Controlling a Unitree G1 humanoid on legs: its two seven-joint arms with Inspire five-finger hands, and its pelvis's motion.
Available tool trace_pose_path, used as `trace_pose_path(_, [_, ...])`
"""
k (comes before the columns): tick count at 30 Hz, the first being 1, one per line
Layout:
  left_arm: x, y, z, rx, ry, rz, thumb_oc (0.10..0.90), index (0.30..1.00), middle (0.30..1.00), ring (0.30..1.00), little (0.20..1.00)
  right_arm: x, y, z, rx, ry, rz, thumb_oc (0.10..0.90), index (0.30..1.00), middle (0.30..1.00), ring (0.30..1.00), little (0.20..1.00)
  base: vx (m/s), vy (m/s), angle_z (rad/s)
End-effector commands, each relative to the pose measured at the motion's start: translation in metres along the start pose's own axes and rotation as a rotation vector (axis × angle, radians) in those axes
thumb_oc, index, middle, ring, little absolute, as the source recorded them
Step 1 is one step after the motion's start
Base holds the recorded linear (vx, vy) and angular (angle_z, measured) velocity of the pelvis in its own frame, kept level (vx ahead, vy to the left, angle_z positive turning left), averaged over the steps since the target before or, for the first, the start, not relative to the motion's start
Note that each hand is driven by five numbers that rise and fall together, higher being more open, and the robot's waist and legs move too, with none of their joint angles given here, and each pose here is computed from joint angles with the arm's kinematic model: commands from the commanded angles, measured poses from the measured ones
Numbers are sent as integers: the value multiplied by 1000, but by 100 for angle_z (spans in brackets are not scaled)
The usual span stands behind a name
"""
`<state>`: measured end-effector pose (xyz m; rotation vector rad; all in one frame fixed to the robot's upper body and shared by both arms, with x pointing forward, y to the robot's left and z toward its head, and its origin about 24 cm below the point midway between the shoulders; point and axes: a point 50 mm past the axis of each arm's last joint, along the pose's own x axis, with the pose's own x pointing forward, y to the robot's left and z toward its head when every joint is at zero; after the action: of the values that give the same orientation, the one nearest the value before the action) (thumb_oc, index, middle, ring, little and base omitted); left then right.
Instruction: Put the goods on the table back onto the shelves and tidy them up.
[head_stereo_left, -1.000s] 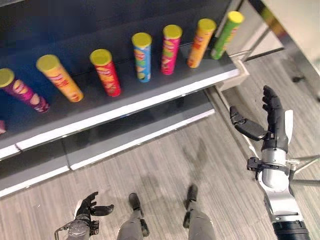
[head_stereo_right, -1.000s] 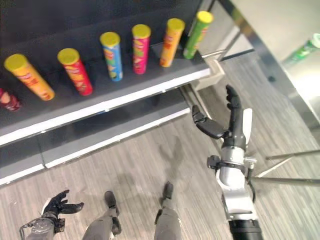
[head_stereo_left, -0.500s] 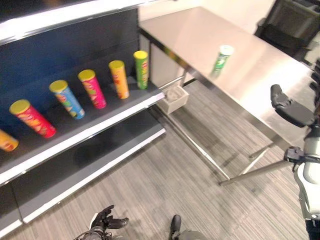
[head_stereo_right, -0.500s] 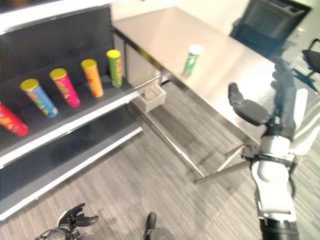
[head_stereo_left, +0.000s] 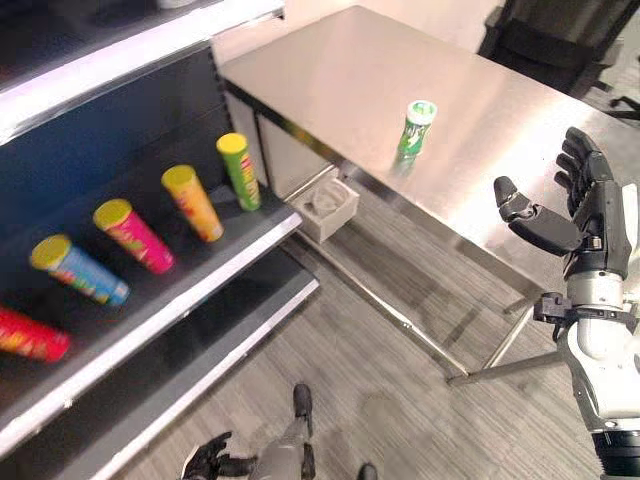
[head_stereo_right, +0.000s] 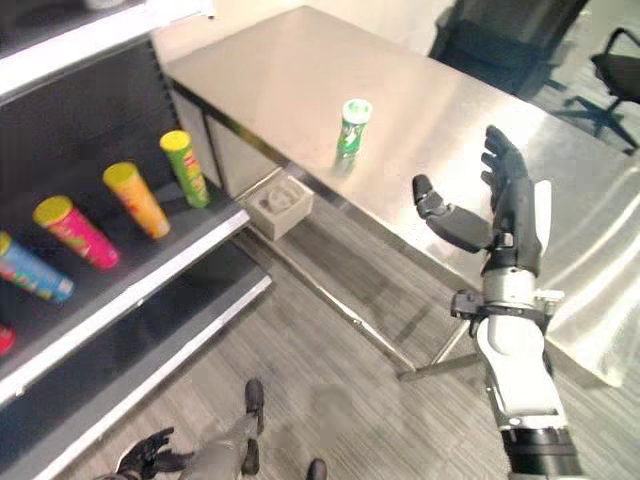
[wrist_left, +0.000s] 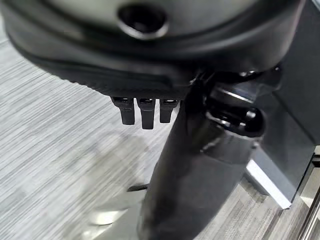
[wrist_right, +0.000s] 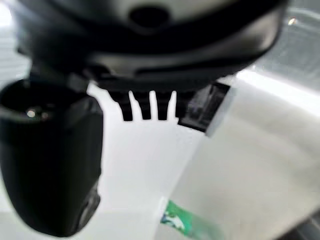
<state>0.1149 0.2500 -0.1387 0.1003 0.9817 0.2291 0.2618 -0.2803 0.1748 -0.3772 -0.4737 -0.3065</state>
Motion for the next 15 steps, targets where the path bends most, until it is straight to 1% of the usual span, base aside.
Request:
trace_pose_path(1, [-1, 12, 11, 43, -72, 31, 800, 900, 900, 900, 900, 32, -7, 59, -24, -304, -18, 800, 900, 900, 900, 900, 410, 344, -23])
trace_pose_path(2, [-1, 13, 14, 49, -76, 31, 800, 900, 900, 900, 900, 32, -7, 59, -40, -304, -21, 800, 900, 900, 900, 900, 311, 323, -26])
trace_pose_path(4, [0, 18, 23, 59, -108, 45, 800, 900, 900, 900, 900, 29, -6, 52, -39, -274, -33, 800, 900, 900, 900, 900, 220, 102, 18])
trace_pose_path(7, [3, 14, 30, 82, -123, 35, 800, 900, 900, 900, 900, 22, -22, 43, -89, -240, -107, 800, 900, 900, 900, 900, 266, -158, 77])
trace_pose_path(12, [3, 14, 26, 109, -114, 39, 800, 900, 900, 900, 900, 12, -33, 41, -166, -232, -144, 800, 900, 900, 900, 900, 176, -137, 109])
trace_pose_path(13, [2, 13, 23, 108, -108, 30, 800, 900, 900, 900, 900, 11, -35, 44, -186, -243, -144, 800, 900, 900, 900, 900, 161, -200, 66])
trace_pose_path(15, [0, 6, 16, 106, -92, 8, 800, 900, 900, 900, 900, 8, -39, 51, -217, -278, -156, 800, 900, 900, 900, 900, 153, -229, -13])
